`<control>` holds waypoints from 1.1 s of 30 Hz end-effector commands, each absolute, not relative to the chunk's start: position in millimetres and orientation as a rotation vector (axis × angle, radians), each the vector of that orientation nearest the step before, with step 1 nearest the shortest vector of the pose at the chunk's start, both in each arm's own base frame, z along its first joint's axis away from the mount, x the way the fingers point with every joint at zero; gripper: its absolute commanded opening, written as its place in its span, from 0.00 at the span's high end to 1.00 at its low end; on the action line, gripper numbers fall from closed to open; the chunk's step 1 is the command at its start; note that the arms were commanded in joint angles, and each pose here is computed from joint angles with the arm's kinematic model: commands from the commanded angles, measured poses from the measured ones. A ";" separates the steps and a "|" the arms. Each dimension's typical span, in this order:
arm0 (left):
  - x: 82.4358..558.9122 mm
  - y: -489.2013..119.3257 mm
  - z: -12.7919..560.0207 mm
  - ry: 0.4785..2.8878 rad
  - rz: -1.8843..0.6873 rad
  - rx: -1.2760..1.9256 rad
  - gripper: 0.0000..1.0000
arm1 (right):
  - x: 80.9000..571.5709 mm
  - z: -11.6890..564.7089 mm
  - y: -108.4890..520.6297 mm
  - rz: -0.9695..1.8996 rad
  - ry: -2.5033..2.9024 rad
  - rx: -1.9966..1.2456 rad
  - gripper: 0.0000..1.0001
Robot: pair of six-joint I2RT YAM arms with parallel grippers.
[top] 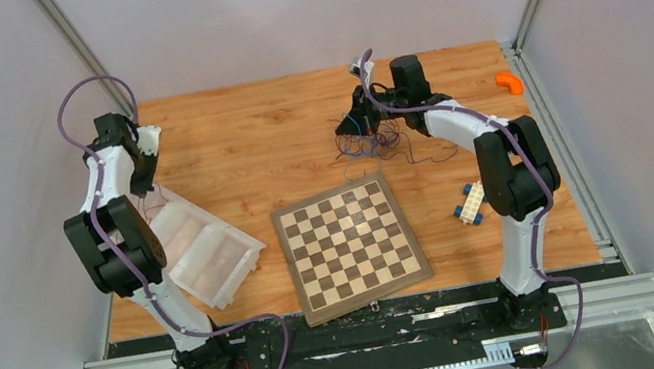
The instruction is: Untangle the cables
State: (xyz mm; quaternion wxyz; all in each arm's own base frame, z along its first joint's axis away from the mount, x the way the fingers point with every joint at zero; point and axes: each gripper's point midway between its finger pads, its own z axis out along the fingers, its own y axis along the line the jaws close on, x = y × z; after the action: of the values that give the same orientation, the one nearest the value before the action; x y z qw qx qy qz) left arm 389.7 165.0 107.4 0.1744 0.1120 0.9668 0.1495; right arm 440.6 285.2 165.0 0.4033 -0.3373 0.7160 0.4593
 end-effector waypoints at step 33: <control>366.4 175.2 58.4 2.515 0.062 0.792 1.00 | 449.3 202.9 284.3 1.124 1.700 -0.923 1.00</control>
State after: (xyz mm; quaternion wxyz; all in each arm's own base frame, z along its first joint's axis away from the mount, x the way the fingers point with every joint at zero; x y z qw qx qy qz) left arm 367.5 152.9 67.3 0.2871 0.2995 0.9098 -0.0081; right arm 444.1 283.0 171.8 0.4062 -0.3443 0.7146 0.4537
